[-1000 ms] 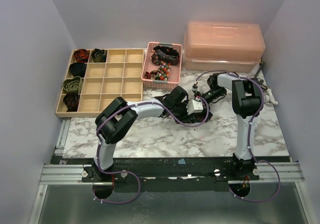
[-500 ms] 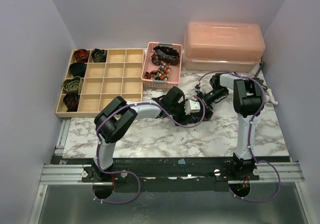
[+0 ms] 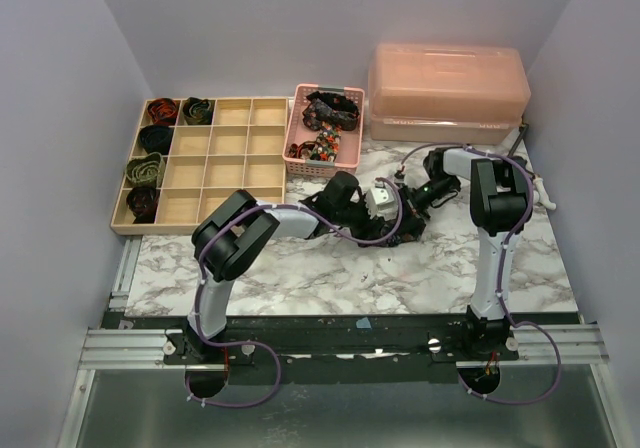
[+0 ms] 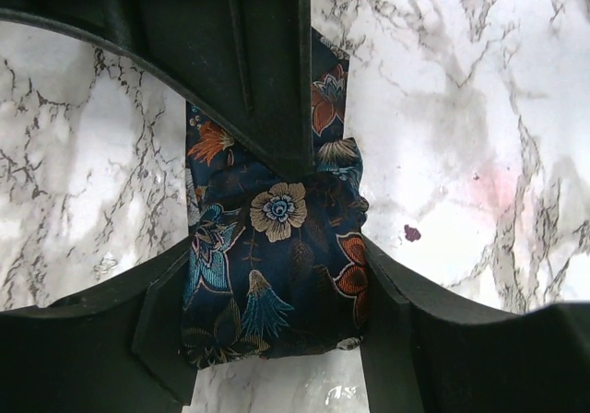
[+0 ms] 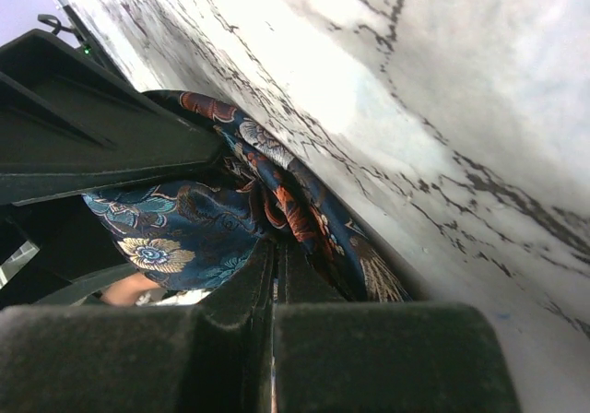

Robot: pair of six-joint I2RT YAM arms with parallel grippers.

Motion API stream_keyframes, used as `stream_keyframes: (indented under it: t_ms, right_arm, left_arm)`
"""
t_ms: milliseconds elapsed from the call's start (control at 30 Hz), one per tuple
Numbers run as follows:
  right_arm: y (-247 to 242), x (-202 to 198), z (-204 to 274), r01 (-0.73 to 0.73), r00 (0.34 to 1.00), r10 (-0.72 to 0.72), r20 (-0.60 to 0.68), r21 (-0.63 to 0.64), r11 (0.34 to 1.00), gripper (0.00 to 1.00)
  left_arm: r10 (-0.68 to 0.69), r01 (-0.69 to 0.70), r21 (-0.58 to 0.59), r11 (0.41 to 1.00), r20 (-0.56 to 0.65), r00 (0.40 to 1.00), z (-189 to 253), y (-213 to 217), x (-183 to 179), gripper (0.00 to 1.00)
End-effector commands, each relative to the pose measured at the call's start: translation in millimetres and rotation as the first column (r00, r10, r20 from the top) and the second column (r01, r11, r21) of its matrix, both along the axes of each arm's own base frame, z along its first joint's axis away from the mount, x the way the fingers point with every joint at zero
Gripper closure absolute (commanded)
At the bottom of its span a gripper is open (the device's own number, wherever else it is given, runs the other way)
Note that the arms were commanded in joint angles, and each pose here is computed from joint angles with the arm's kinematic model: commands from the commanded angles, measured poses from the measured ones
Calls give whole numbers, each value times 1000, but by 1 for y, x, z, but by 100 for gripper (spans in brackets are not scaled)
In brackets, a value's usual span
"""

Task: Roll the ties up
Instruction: Roll the tie at the center of the board.

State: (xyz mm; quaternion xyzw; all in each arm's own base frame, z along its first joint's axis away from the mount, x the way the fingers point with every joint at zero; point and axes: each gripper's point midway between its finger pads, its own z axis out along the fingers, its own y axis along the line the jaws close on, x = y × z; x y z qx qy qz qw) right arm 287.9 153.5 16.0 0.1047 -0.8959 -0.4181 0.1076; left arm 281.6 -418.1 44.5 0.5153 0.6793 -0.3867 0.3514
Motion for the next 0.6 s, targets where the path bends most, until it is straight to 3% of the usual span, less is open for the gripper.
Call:
stream_keyframes:
  t_ms: [0,133,267,400,567]
  right_arm:
    - [-38,17,-61,-72,981,110,157,-234,970,100]
    - [-28,20,-53,-47,983,79,165,-187,981,100]
    - [-17,22,-28,-37,988,51,147,-92,995,99]
    - [-23,27,12,-2,993,2,122,-1,1000,62]
    - [-12,18,53,8,996,-21,91,132,991,48]
  left_arm:
    - [24,-28,-49,998,-83,996,-9,-7,-3,45]
    - [34,-38,-47,998,-87,996,-11,-11,0,53]
    - [51,-48,106,993,-30,998,-31,0,0,79]
    - [0,-25,282,959,87,996,-57,36,-3,88]
    - [-41,5,407,913,79,996,-73,55,-9,86]
